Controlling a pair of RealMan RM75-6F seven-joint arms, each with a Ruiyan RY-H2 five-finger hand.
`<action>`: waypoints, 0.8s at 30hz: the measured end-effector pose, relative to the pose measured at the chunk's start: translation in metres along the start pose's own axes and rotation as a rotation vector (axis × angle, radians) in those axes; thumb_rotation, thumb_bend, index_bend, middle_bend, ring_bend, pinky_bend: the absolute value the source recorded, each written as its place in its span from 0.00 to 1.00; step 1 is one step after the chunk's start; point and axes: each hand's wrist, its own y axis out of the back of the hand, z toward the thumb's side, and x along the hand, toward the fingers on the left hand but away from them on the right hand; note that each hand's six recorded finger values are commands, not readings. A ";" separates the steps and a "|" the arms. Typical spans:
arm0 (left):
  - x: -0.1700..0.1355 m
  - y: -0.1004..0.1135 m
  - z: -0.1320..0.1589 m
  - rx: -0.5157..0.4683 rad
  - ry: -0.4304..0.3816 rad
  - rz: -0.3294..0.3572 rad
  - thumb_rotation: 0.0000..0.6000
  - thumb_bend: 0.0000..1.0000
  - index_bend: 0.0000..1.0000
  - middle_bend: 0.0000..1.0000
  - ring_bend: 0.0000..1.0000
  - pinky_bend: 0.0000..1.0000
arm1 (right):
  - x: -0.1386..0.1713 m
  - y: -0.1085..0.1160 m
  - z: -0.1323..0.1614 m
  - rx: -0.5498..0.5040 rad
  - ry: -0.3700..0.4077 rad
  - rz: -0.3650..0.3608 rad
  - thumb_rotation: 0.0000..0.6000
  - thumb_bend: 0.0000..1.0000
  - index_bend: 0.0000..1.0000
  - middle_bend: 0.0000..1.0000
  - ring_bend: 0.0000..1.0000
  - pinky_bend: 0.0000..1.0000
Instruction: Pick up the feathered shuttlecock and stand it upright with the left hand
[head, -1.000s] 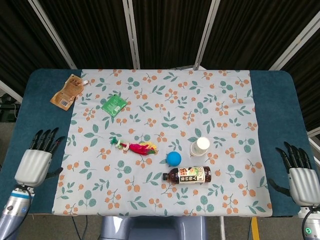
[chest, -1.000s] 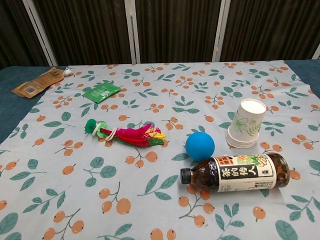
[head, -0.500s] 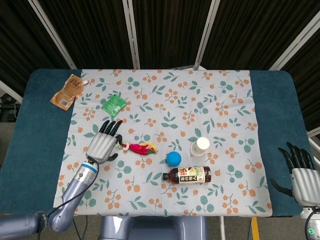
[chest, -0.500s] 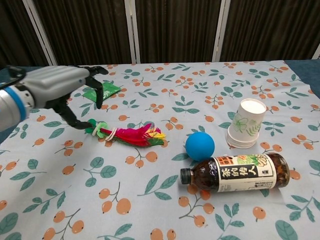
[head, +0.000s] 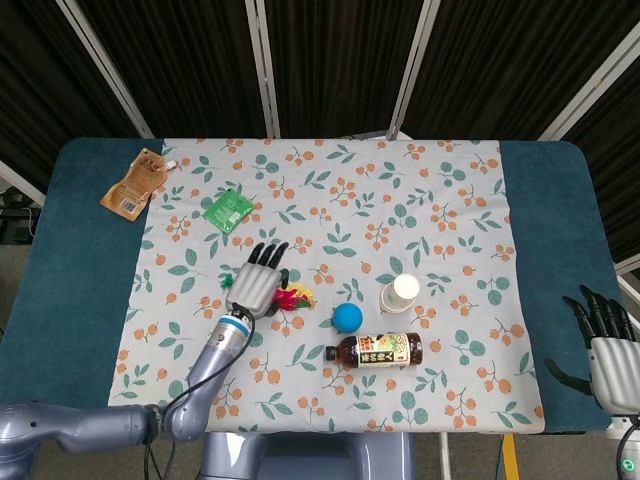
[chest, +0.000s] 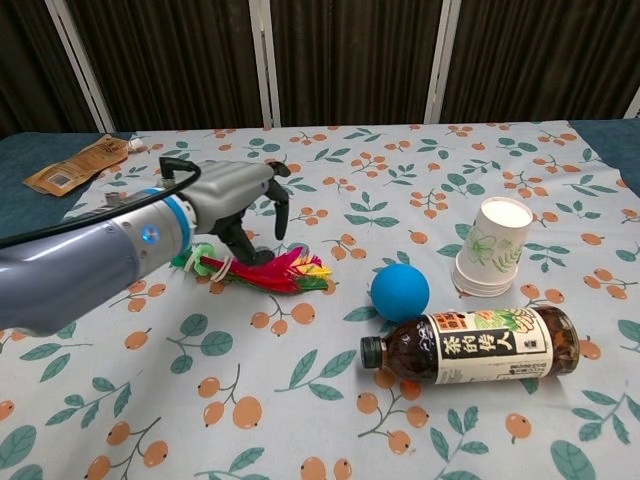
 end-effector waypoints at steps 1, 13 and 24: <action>0.004 -0.002 0.005 0.003 0.006 -0.005 1.00 0.37 0.48 0.00 0.00 0.00 | 0.000 0.000 0.000 -0.002 0.000 0.000 1.00 0.10 0.14 0.00 0.00 0.00; 0.019 -0.006 0.016 0.017 0.053 -0.015 1.00 0.39 0.48 0.00 0.00 0.00 | 0.001 0.001 0.000 -0.008 -0.002 0.003 1.00 0.10 0.14 0.00 0.00 0.00; 0.018 -0.012 0.012 0.021 0.066 -0.037 1.00 0.41 0.50 0.00 0.00 0.00 | 0.001 0.001 0.000 -0.010 -0.002 0.002 1.00 0.10 0.14 0.00 0.00 0.00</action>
